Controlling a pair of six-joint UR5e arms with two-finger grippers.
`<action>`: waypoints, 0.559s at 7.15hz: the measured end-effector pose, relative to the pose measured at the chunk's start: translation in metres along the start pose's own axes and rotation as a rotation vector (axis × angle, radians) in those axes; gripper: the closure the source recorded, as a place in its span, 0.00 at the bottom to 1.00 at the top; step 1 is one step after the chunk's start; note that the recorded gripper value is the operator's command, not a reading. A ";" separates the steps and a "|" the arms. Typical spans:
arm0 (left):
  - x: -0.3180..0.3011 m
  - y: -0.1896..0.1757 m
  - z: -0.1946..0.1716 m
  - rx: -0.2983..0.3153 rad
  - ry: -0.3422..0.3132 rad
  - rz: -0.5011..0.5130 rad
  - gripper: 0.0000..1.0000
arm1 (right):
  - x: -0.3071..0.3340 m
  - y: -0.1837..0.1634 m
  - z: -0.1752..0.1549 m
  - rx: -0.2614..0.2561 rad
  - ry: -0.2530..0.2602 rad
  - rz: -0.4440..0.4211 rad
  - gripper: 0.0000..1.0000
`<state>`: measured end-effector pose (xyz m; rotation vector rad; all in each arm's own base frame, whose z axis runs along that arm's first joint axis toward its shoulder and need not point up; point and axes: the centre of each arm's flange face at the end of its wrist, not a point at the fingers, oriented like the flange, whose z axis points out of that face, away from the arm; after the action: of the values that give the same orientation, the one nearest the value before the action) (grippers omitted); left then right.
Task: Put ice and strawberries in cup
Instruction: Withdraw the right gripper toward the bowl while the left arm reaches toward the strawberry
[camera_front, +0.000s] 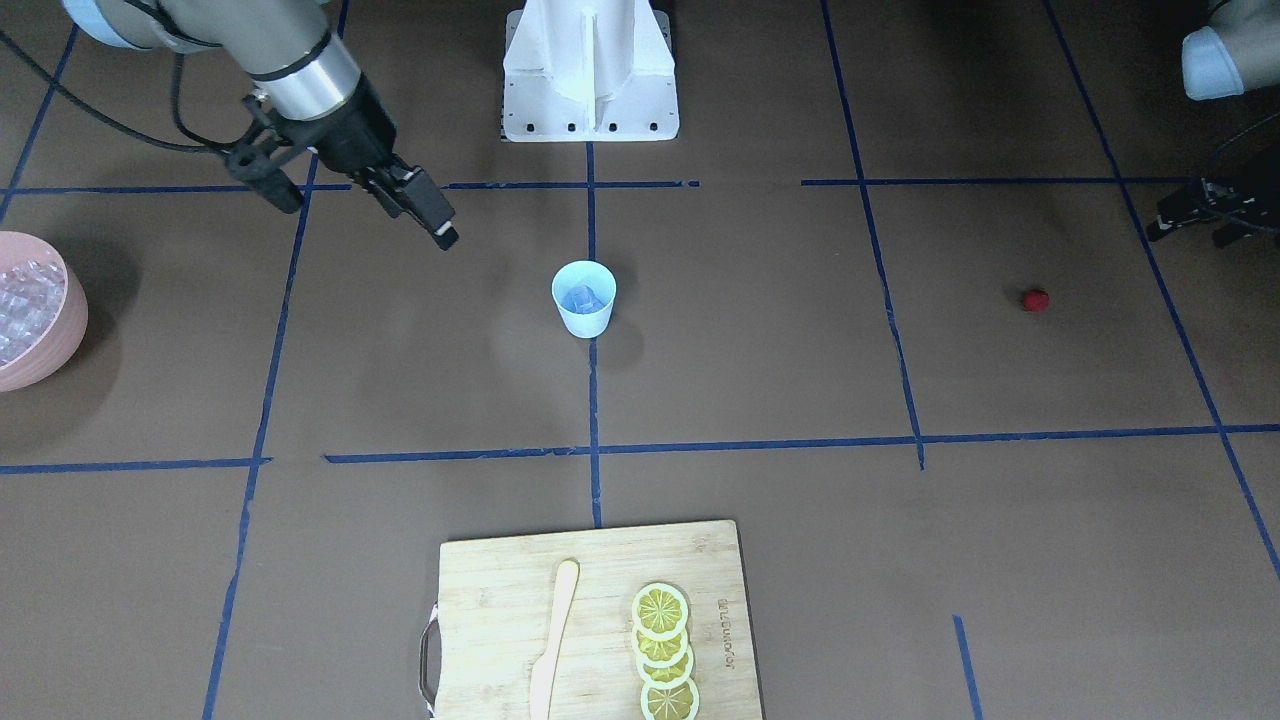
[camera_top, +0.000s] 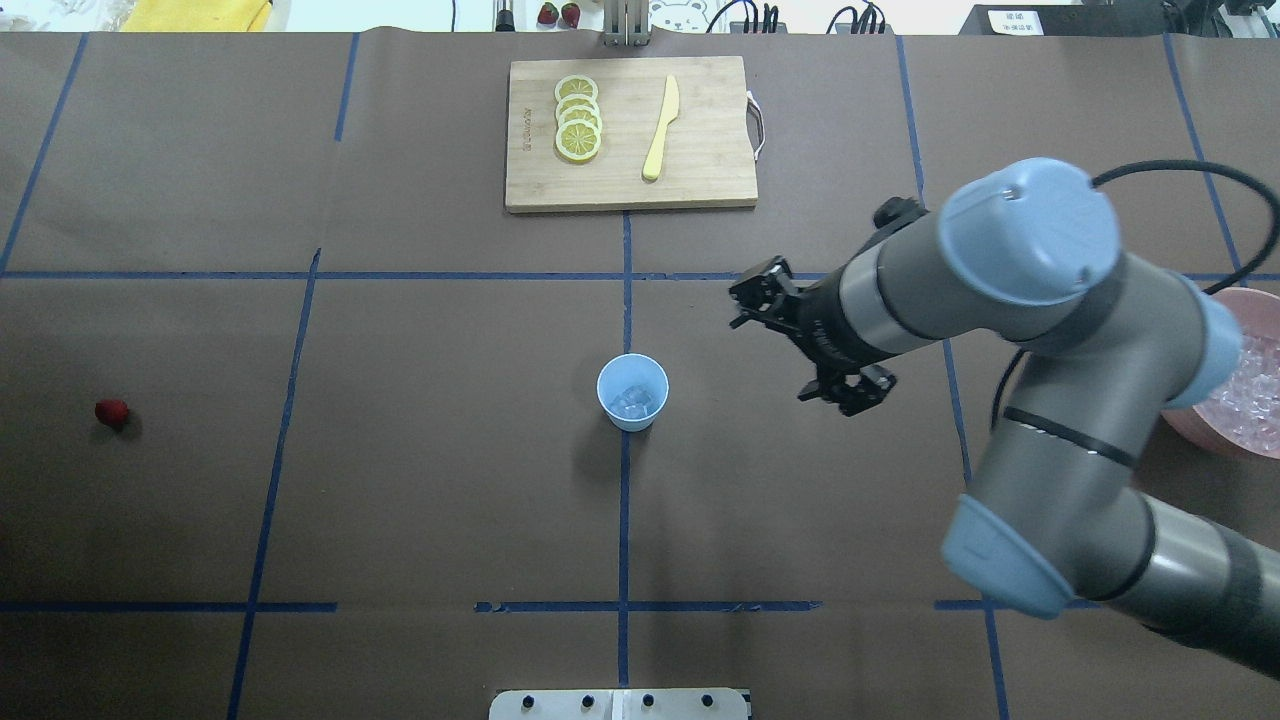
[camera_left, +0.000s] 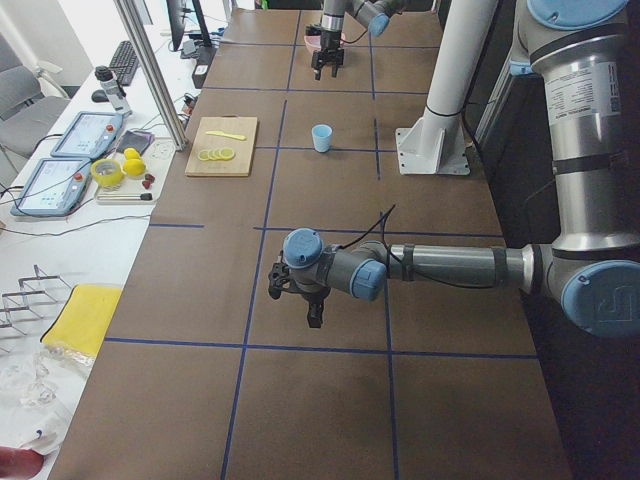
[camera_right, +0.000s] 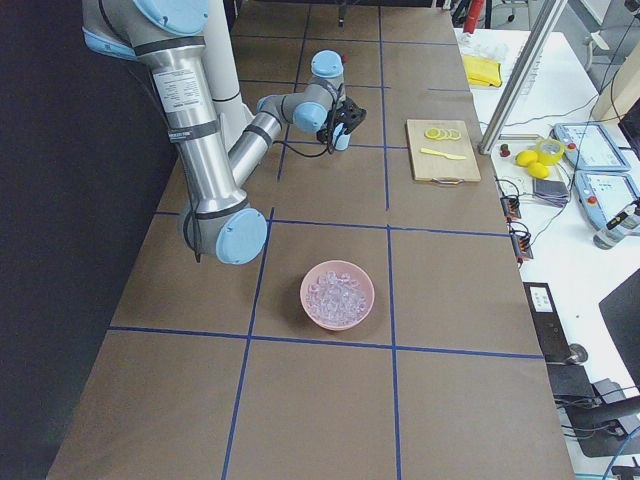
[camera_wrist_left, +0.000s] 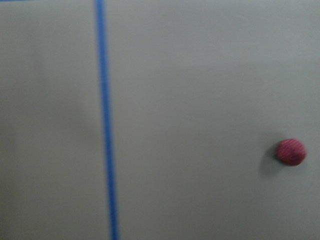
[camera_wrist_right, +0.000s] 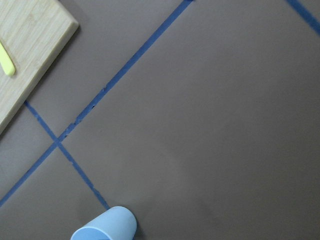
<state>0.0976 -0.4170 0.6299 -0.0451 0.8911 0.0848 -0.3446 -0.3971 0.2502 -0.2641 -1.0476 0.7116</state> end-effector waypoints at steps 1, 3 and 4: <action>0.036 0.000 0.024 0.012 0.010 -0.023 0.00 | 0.023 -0.019 -0.016 0.003 0.015 -0.025 0.00; 0.091 0.005 0.069 0.097 -0.035 -0.054 0.01 | 0.052 -0.042 -0.031 0.000 0.040 -0.065 0.00; 0.100 0.006 0.081 0.147 -0.073 -0.052 0.01 | 0.056 -0.045 -0.033 -0.001 0.045 -0.071 0.00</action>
<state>0.2226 -0.3999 0.6033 0.0718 0.8206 -0.0278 -0.2812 -0.3902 0.2962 -0.2417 -1.0094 0.6388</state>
